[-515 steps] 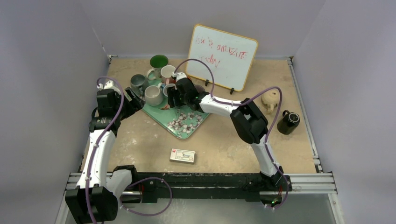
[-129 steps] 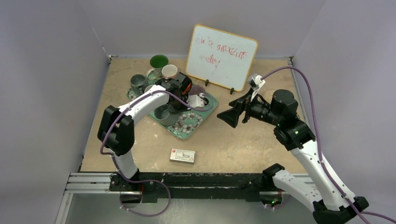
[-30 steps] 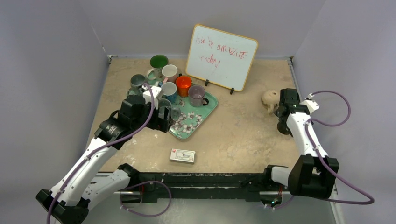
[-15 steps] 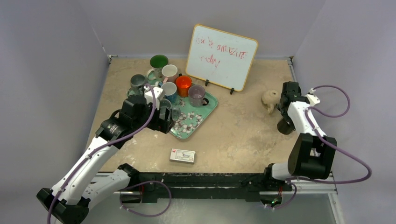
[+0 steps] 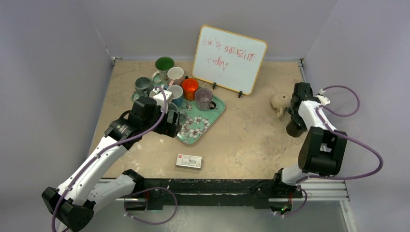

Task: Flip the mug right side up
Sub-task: Move the cup to the center of the board.

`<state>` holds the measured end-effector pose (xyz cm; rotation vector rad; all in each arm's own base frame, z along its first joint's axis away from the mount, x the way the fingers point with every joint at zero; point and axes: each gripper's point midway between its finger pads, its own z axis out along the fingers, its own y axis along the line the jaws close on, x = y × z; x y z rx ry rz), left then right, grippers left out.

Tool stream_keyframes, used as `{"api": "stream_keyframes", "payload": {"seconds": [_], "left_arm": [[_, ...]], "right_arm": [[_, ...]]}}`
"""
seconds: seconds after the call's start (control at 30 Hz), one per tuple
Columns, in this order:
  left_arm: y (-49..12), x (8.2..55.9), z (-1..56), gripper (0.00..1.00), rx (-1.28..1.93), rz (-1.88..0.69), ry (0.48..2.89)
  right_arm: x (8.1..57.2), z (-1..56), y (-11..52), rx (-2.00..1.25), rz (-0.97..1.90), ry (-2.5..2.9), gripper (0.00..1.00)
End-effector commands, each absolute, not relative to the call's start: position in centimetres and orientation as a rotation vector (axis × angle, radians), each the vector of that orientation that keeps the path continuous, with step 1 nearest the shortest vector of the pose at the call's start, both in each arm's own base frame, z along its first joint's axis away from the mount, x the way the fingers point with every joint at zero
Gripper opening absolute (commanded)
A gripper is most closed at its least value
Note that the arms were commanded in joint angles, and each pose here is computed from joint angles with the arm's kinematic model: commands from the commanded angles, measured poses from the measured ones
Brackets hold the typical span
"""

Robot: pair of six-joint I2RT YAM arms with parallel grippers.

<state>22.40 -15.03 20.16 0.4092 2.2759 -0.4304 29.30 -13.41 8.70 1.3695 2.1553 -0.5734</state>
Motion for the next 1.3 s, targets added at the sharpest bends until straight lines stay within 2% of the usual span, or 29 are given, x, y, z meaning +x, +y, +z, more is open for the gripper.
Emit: {"api": "stream_keyframes", "payload": {"seconds": [0.0, 0.13, 0.37, 0.6, 0.83, 1.1, 1.27], "left_arm": [[-14.5, 22.8, 20.4, 0.97, 0.418, -0.39, 2.26], [-14.6, 22.7, 20.6, 0.97, 0.42, -0.4, 2.25], [-14.9, 22.3, 20.9, 0.97, 0.429, -0.433, 2.24], [-14.9, 22.2, 21.1, 0.96, 0.426, -0.439, 2.228], [-14.7, 22.1, 21.6, 0.96, 0.423, -0.44, 2.211], [-14.4, 22.0, 21.8, 0.96, 0.412, -0.43, 2.2], [-14.2, 22.1, 21.8, 0.96, 0.405, -0.418, 2.202]], "right_arm": [[30.2, 8.6, -12.5, 1.353, -0.485, 2.184, 0.85], [29.7, 8.7, -12.0, 1.322, -0.453, 2.21, 0.75], [28.1, 9.4, -11.1, 1.271, -0.416, 2.246, 0.69], [28.4, 8.7, -6.2, 1.058, -0.169, 2.418, 0.64], [28.6, 10.0, 0.8, 0.782, -0.008, 2.526, 0.62], [27.7, 9.5, 4.6, 0.591, 0.01, 2.598, 0.61], [27.6, 9.4, 7.5, 0.421, 0.044, 2.618, 0.64]]}}
